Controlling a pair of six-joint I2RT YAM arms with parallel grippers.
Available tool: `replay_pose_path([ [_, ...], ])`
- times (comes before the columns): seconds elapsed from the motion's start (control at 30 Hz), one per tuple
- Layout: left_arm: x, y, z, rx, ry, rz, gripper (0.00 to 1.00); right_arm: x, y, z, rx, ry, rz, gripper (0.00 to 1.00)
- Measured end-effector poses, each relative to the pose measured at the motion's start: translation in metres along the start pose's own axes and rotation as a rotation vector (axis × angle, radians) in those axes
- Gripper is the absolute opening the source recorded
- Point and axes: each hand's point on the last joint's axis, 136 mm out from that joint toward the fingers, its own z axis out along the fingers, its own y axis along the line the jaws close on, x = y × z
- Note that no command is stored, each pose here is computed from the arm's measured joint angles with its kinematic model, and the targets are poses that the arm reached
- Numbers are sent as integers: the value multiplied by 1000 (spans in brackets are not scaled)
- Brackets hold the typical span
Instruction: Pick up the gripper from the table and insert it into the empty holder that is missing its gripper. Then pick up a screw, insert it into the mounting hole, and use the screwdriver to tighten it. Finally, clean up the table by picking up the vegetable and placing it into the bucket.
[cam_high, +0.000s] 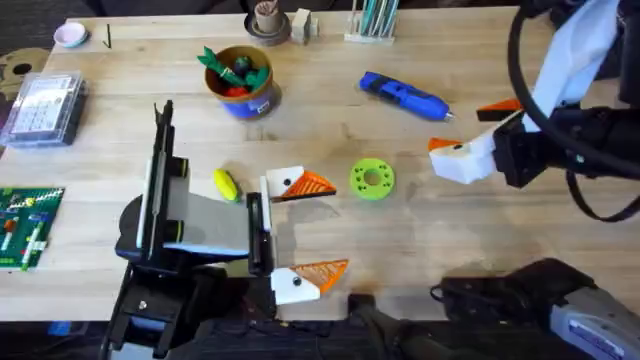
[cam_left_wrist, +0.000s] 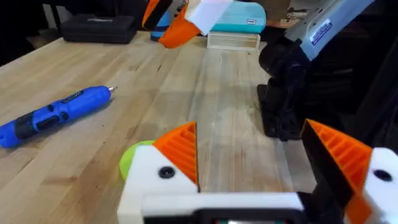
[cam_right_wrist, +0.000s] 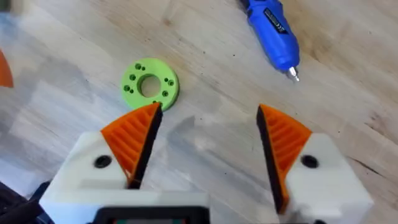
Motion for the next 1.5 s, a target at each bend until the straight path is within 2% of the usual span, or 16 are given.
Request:
replay_pose_path([
  [1.03,0,2,0,-14,0,3,994,4,1,0,-3,16,2,955],
  [1.1,-1,9,0,-52,0,13,994,4,1,0,-3,16,2,956],
  [1.2,-3,29,-2,-166,-3,-11,994,4,1,0,-3,16,2,956],
  [1.37,-13,67,-18,-437,3,-107,993,4,1,0,-3,16,2,959],
  [1.5,-32,80,-46,-669,59,-210,992,4,1,0,-3,16,2,956],
])
